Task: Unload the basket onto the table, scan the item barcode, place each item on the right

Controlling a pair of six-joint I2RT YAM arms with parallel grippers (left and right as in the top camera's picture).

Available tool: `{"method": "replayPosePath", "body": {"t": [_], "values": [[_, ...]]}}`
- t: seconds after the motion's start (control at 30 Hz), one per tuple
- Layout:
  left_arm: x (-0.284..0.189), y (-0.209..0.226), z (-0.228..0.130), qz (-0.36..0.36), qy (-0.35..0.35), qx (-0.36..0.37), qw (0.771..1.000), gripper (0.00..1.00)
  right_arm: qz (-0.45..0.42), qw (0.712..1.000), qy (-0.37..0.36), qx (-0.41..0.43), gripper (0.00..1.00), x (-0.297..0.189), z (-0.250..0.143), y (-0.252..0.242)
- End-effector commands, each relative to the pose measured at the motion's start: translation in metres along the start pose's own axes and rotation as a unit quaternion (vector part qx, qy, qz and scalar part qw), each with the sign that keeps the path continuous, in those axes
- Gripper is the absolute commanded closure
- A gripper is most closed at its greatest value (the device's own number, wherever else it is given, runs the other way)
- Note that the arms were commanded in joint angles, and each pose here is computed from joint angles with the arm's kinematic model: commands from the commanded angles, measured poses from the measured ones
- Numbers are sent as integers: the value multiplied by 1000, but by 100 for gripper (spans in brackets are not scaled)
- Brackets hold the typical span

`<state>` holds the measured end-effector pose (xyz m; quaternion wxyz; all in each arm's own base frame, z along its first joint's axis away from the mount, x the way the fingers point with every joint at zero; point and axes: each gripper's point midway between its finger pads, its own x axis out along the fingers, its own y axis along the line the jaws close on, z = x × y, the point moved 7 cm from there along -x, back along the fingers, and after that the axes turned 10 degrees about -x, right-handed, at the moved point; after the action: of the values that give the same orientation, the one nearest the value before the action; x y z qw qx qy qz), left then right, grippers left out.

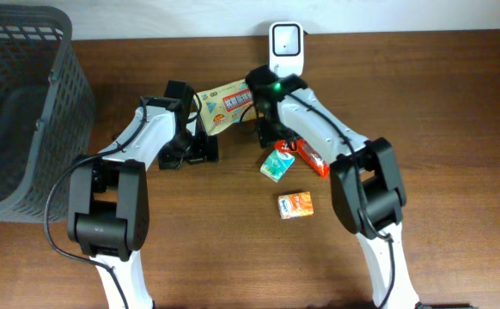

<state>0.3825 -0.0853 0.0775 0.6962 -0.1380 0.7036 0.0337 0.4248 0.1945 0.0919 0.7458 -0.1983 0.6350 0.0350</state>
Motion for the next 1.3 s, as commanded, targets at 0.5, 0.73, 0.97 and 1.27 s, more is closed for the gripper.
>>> {"method": "replayPosePath", "body": {"t": [0.5,0.73,0.97,1.27], "values": [[-10,-2,3,-2,-17,0,1000,1,-58,998,24,31,96,-17,-3,-4],[-10,-2,3,-2,-17,0,1000,1,116,992,-50,13,96,-135,22,-2],[-10,-2,3,0,-17,0,1000,1,354,932,-69,-28,96,-166,26,5],[-13,15,9,-1,-16,-24,1000,1,530,847,-21,27,96,-101,30,-3]]}}
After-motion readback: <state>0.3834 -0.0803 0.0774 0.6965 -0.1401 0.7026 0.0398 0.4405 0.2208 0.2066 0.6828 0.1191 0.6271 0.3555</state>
